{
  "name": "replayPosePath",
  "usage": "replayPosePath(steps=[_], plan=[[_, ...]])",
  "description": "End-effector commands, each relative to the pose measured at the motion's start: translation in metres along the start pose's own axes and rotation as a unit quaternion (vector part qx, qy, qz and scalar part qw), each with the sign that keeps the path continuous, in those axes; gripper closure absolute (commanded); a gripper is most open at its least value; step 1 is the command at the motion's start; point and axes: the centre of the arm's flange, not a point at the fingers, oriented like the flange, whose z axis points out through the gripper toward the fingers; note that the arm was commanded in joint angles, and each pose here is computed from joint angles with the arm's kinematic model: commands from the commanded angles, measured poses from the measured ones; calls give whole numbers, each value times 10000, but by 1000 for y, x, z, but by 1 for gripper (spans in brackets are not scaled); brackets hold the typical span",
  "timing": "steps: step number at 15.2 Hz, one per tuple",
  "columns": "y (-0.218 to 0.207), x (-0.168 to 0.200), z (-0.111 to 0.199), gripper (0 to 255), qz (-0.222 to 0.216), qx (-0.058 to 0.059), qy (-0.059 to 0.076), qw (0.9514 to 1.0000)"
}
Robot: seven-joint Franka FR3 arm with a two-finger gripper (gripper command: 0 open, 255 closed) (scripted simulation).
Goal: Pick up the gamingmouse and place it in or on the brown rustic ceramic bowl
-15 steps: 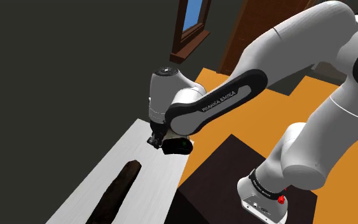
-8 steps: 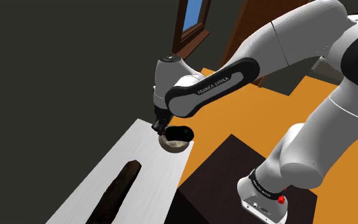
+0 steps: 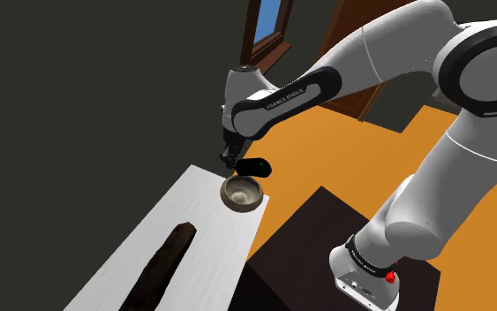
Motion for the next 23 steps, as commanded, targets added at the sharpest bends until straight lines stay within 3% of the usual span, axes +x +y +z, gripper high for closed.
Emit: replayPosePath(steps=[1, 12, 20, 21, 23], plan=[[4, 3, 8, 255, -6, -1, 1, 10000], [4, 5, 68, 255, -6, -1, 1, 10000], [4, 5, 68, 255, -6, -1, 1, 10000], [4, 5, 68, 0, -6, -1, 1, 10000], [4, 5, 67, 0, -6, -1, 1, 10000]])
